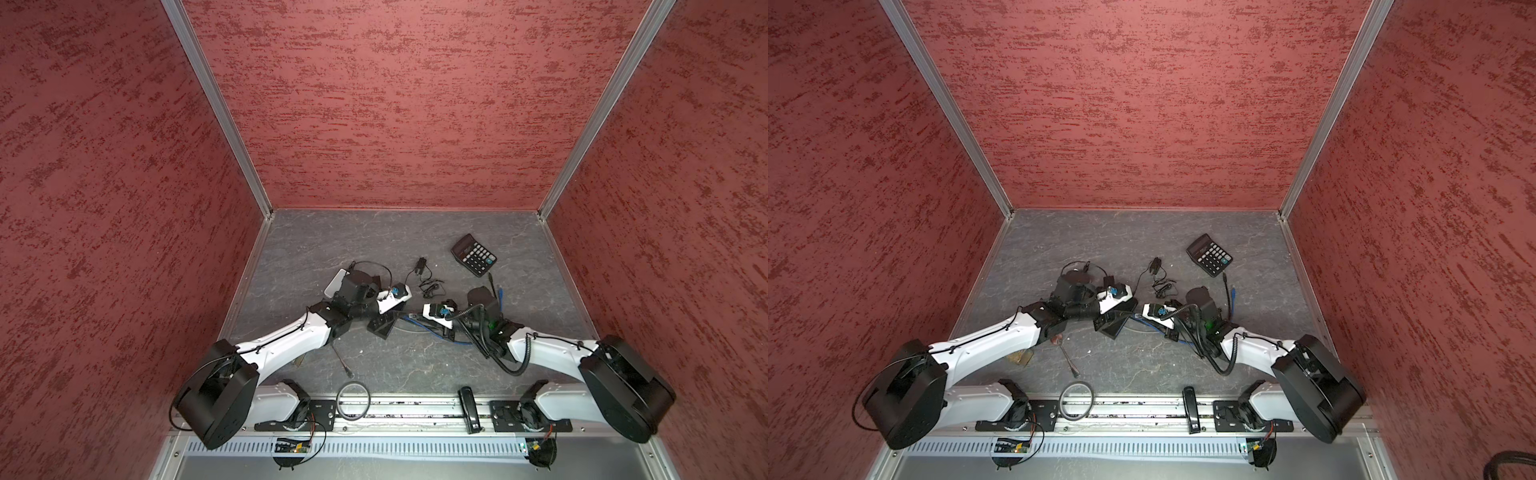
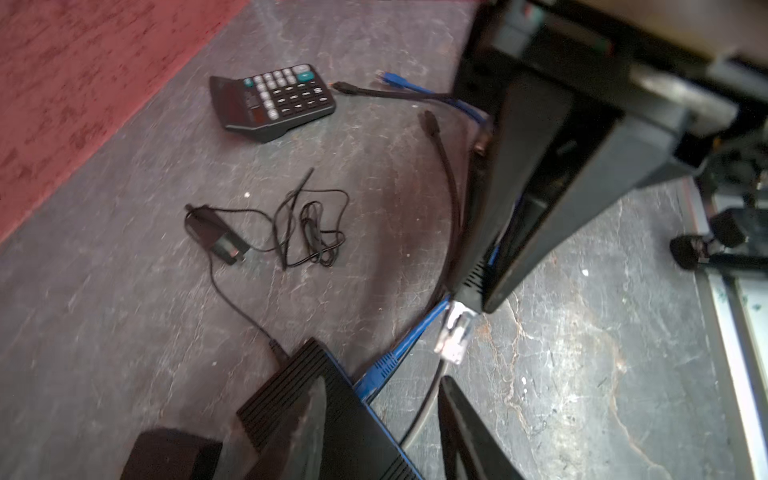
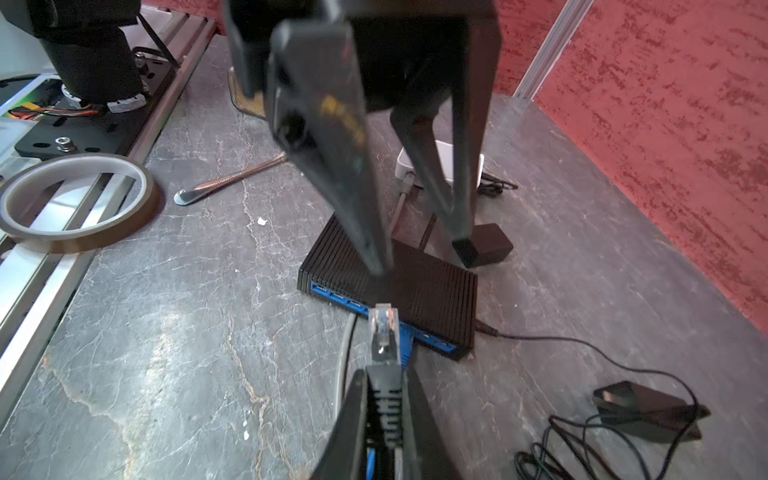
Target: Insert the plug into the switch port
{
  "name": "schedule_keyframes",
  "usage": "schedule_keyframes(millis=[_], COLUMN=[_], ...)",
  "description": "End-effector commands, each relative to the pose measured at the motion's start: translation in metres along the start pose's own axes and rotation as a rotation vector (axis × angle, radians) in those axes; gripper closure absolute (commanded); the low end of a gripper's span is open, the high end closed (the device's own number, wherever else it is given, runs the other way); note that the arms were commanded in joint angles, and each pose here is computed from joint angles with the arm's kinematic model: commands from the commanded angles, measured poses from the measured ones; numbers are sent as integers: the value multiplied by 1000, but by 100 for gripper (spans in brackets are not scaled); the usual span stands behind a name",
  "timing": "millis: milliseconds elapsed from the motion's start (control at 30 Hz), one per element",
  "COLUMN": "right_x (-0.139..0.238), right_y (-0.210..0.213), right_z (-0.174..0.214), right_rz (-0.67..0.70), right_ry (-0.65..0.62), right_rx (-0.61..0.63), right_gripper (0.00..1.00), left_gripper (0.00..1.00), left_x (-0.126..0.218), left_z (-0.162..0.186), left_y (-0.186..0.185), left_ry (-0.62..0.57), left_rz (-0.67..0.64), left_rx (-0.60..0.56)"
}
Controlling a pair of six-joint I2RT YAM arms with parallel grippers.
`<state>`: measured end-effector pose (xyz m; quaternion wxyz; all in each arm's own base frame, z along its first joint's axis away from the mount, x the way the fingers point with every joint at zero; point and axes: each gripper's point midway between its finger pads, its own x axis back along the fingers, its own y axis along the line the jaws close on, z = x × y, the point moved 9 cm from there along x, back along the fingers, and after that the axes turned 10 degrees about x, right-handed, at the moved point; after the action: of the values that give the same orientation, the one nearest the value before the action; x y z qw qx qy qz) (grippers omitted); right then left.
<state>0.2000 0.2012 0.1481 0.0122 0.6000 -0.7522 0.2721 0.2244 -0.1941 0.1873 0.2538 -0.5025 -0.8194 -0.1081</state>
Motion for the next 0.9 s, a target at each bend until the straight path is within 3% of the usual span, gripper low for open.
schedule_keyframes(millis=[0,167,400,567,867], right_x=[-5,-20,-40,-48,-59], right_y=[4,17,30,35,40], right_z=[2,4,11,16,27], right_rz=[38,31,54,91,119], right_ry=[-10,4,34,45,52], right_rx=[-23,-61,-95,-113,-148], right_gripper=[97,97,97,97,97], left_gripper=[55,57,58,58,58], left_x=[11,5,-13,-18,-31], left_z=[-4,19,55,66,65], left_y=[11,29,31,29,23], left_ry=[1,85,130,109,96], left_rz=[-22,-164,-240,-285,-273], left_rx=[286,576,820,896,896])
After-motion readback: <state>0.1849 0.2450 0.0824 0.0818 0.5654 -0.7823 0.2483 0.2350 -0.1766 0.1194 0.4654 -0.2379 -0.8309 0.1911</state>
